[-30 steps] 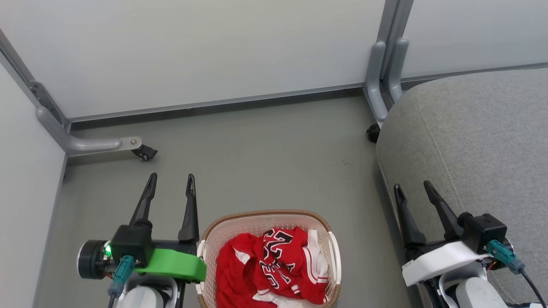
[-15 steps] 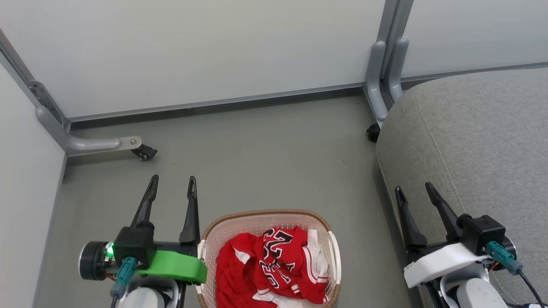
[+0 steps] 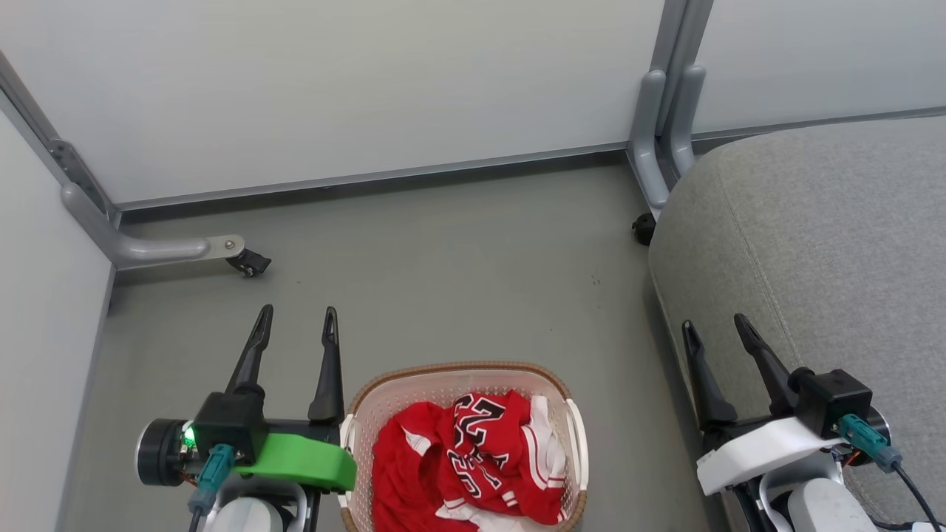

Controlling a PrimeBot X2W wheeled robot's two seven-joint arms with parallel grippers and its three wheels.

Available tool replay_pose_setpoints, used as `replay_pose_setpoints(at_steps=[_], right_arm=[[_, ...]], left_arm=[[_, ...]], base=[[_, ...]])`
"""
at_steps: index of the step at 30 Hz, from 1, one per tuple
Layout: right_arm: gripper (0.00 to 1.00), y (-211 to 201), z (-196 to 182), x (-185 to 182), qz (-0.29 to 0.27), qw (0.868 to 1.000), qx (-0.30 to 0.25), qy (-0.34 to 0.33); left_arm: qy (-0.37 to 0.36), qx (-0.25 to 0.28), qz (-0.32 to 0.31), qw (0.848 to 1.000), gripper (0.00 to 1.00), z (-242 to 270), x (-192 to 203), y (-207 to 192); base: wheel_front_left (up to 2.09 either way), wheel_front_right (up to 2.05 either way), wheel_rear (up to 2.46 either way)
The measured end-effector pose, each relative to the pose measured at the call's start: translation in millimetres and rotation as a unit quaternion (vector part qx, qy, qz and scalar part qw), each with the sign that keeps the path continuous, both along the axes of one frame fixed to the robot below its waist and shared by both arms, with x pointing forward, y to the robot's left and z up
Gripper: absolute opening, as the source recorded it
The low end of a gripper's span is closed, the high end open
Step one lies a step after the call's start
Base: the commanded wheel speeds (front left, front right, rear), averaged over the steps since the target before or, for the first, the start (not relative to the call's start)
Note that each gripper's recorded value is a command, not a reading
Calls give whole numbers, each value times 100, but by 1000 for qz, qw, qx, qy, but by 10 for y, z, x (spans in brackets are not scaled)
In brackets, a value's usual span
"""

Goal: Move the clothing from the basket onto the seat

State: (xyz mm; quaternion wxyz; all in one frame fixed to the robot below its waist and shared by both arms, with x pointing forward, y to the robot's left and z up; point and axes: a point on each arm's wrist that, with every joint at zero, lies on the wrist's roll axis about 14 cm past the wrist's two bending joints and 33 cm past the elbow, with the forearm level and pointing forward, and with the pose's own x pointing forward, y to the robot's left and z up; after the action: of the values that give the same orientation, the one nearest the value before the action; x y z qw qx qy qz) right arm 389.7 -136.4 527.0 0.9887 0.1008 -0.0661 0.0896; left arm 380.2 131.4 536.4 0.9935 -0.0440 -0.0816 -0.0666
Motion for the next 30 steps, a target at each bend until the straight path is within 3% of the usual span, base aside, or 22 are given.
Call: replay_pose_setpoints(at_steps=[19, 30], right_arm=[[100, -98, 99, 193, -12, 1000, 0, -17], [100, -278, 160, 461, -33, 999, -1, -33]], left_arm=[[36, 21, -85, 996, 100, -267, 445, -442], [114, 49, -156, 980, 100, -925, 846, -841]], base=[[0, 0, 0], [0, 0, 0]])
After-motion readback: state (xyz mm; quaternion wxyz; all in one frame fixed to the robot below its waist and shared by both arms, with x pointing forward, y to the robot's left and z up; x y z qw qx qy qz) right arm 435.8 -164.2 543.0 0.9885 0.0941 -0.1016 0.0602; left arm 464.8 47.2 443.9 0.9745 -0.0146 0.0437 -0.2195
